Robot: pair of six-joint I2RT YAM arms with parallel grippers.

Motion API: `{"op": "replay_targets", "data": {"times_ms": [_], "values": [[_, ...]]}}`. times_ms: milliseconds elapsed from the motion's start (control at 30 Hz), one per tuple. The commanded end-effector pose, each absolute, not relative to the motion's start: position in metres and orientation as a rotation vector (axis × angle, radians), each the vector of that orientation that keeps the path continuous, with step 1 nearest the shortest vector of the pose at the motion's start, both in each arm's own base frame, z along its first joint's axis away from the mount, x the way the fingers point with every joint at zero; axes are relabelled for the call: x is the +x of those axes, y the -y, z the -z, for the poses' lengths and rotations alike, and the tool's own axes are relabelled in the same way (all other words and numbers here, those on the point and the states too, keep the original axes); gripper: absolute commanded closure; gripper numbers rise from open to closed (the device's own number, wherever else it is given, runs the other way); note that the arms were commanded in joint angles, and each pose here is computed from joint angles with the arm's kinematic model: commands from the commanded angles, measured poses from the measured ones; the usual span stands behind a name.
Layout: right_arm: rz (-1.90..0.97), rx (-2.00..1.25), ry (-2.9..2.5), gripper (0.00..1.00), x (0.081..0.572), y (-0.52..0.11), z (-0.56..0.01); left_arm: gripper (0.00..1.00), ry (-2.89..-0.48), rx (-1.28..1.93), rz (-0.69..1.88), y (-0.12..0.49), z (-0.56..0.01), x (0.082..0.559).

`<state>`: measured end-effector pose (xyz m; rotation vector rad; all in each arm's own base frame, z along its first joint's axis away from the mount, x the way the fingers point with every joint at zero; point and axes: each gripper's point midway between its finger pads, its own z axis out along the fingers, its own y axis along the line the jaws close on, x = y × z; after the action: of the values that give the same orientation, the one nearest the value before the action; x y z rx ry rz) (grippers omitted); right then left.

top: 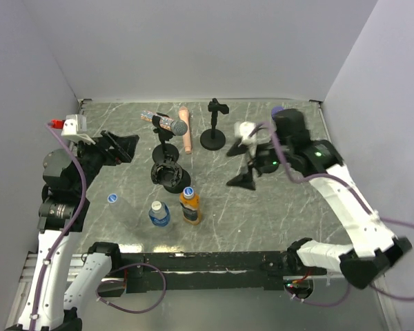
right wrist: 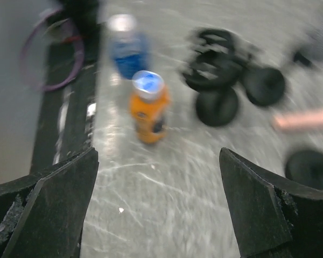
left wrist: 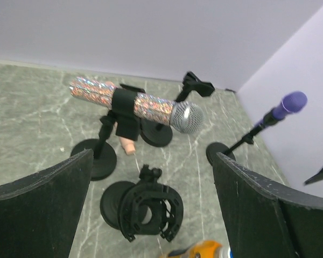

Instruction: Unscrew the bottle caps

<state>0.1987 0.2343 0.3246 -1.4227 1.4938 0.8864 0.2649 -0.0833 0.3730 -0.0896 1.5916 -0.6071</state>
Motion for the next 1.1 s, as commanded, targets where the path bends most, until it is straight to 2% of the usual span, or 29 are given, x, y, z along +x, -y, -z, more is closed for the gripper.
{"op": "replay_targets", "data": {"times_ms": [0,167,400,800,967,1067], "values": [[-0.954,-1.797,-1.144,0.00,0.158,-0.266,-0.320,0.03,-1.605,-0.035,0.690,0.097,-0.370,0.249],[-0.964,-1.911,-1.044,0.00,0.157,-0.300,-0.309,0.03,-1.579,-0.004,0.695,0.098,-0.374,0.235],[-1.026,-1.902,-1.143,0.02,0.178,-0.339,-0.301,0.03,-1.552,-0.011,0.633,0.088,-0.381,0.221],[-1.006,-2.008,-1.279,0.18,0.178,-0.356,-0.253,0.03,-1.556,-0.008,0.621,0.086,-0.378,0.215],[-1.020,-2.057,-1.311,0.31,0.173,-0.357,-0.243,0.03,-1.554,-0.005,0.616,0.086,-0.379,0.215],[-1.005,-2.067,-1.323,0.35,0.175,-0.357,-0.238,0.03,-1.554,-0.005,0.616,0.086,-0.378,0.214]]}}
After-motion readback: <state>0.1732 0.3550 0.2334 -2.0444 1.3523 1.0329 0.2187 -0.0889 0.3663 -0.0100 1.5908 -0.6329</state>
